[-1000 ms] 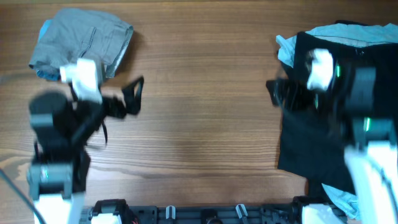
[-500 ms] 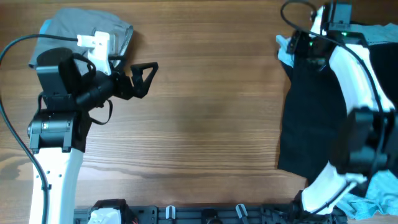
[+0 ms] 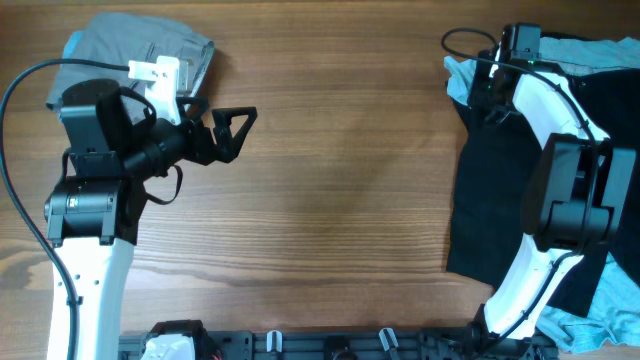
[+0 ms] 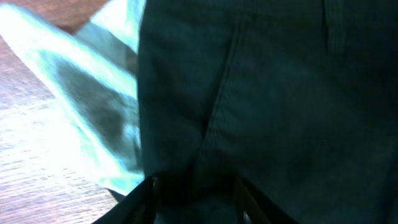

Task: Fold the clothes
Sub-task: 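Reach the right gripper to the black shorts' waistband and grasp it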

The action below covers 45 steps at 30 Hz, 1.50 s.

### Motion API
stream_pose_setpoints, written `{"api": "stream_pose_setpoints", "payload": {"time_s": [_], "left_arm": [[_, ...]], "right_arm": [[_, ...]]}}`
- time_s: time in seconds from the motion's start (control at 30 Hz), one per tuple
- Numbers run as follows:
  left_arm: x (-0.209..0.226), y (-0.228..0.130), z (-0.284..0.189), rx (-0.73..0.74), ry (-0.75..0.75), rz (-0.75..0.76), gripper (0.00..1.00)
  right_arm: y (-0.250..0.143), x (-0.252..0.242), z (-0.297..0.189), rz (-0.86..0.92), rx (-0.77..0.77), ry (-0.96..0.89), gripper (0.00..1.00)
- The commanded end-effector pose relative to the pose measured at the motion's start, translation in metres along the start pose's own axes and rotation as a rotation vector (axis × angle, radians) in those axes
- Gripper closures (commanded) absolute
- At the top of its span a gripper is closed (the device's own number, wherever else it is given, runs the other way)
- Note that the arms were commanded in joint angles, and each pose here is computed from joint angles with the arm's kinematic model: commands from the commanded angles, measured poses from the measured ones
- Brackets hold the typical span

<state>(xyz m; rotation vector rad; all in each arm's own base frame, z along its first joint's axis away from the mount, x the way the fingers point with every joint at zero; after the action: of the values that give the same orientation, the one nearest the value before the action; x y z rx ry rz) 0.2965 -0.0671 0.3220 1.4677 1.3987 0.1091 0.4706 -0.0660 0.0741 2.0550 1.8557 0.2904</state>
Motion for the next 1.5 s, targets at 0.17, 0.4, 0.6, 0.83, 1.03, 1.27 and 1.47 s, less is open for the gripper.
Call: {"api": "stream_pose_setpoints", "payload": {"time_s": [0.17, 0.4, 0.6, 0.83, 1.03, 1.27, 1.47], "left_arm": [[-0.008, 0.001, -0.002, 0.007, -0.029, 0.001, 0.0], [-0.008, 0.001, -0.002, 0.009, -0.029, 0.0, 0.0], [-0.008, 0.001, -0.002, 0.008, -0.029, 0.001, 0.0], [-0.008, 0.002, -0.002, 0.007, -0.029, 0.002, 0.0], [-0.008, 0.002, -0.002, 0.007, -0.029, 0.002, 0.0], [-0.006, 0.003, -0.002, 0.0, -0.009, 0.004, 0.0], [-0.002, 0.015, -0.012, -0.081, 0.043, 0.043, 0.0]], "right_arm": [[-0.022, 0.025, 0.015, -0.234, 0.068, 0.174, 0.27], [-0.032, -0.011, 0.016, -0.064, 0.137, -0.125, 0.77], [-0.02, -0.017, 0.004, 0.03, 0.099, -0.128, 0.96], [-0.006, -0.007, -0.021, -0.072, 0.036, 0.009, 0.45], [-0.015, -0.007, -0.019, -0.068, 0.072, 0.007, 0.85], [-0.006, -0.031, -0.027, 0.111, 0.039, -0.078, 0.96], [0.048, -0.027, -0.126, 0.023, -0.257, 0.216, 0.96]]}}
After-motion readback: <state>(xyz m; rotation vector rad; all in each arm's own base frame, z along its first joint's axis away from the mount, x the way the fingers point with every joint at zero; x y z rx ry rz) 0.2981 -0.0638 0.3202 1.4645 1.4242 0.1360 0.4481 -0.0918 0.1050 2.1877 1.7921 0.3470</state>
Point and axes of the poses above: each gripper's point midway between its finger pads, its own z axis out along the fingers, its own x axis along the line the jaws close on, y = z × x, the point moved 5 cm from there along -z, back along the fingers, and after that the axes turned 9 degrees about -z, right-handed, at the moved point
